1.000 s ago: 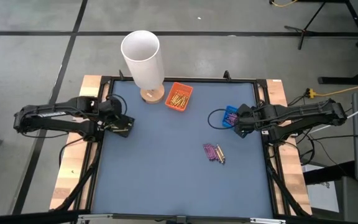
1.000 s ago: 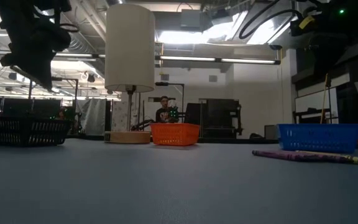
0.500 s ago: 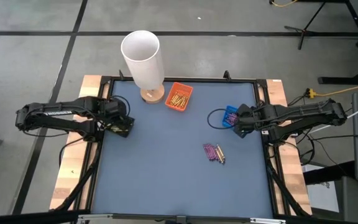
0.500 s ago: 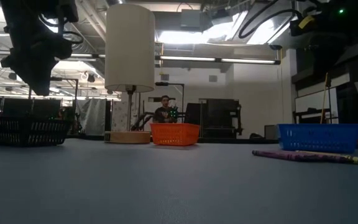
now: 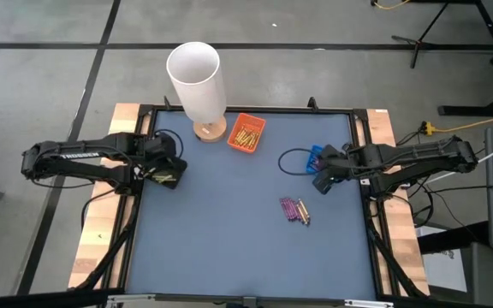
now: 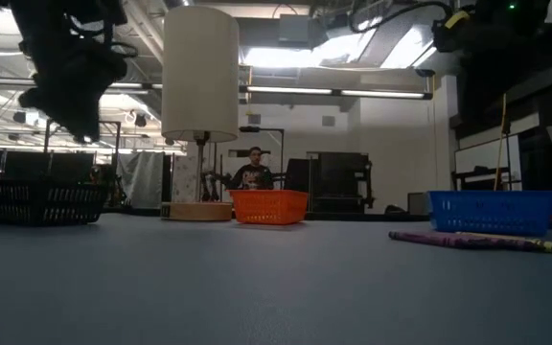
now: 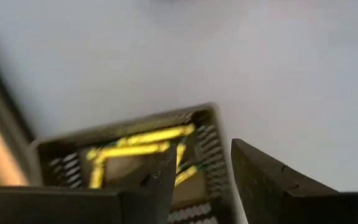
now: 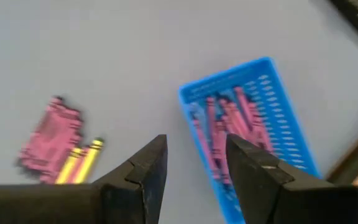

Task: Sort crayons
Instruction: Put the green crayon into the black basket

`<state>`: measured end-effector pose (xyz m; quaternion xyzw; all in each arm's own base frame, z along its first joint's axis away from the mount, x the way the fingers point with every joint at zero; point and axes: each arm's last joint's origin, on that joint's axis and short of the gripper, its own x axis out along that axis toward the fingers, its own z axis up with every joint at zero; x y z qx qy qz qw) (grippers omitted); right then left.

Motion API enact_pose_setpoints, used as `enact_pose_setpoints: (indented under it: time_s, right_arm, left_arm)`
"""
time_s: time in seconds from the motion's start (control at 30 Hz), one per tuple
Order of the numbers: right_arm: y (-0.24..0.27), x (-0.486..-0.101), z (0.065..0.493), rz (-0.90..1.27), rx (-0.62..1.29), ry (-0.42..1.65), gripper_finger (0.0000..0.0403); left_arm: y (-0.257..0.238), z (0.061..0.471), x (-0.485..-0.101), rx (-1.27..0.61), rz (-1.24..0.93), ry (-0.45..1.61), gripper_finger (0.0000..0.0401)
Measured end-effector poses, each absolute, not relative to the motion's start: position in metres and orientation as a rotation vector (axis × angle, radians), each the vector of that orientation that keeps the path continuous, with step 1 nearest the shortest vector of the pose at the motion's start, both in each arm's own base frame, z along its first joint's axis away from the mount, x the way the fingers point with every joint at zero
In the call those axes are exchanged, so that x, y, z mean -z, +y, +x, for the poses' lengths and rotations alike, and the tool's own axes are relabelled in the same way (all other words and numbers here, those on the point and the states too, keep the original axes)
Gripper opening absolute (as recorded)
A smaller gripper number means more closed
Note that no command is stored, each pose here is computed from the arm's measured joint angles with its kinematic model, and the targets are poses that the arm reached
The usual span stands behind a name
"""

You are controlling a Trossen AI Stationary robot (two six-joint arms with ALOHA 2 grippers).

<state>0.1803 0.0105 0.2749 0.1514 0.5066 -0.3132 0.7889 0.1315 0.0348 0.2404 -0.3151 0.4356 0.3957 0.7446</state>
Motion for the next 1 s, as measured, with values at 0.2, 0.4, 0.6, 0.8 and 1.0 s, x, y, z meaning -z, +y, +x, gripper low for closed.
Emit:
enact_pose_setpoints:
  time_s: [0.2,0.4,0.6,0.8,1.0]
  right_arm:
    - [0.013,-0.277,0.188,0.398,0.602,1.047,0.0163]
    - [0.026,-0.276,0.194,0.403,0.513,0.994,0.0163]
    - [0.05,-0.262,0.197,0.381,0.381,0.944,0.0163]
    - [0.066,-0.238,0.191,0.336,0.307,0.958,0.0163]
    - [0.073,-0.214,0.182,0.347,0.303,0.987,0.0163]
  left_arm:
    - [0.031,0.147,-0.248,-0.775,-0.698,0.806,0.0138]
    - [0.022,0.159,-0.255,-0.64,-0.635,0.714,0.0138]
    - [0.009,0.17,-0.265,-0.507,-0.523,0.61,0.0138]
    - [0.0,0.177,-0.273,-0.428,-0.443,0.523,0.0137]
    - [-0.007,0.179,-0.274,-0.395,-0.415,0.519,0.0137]
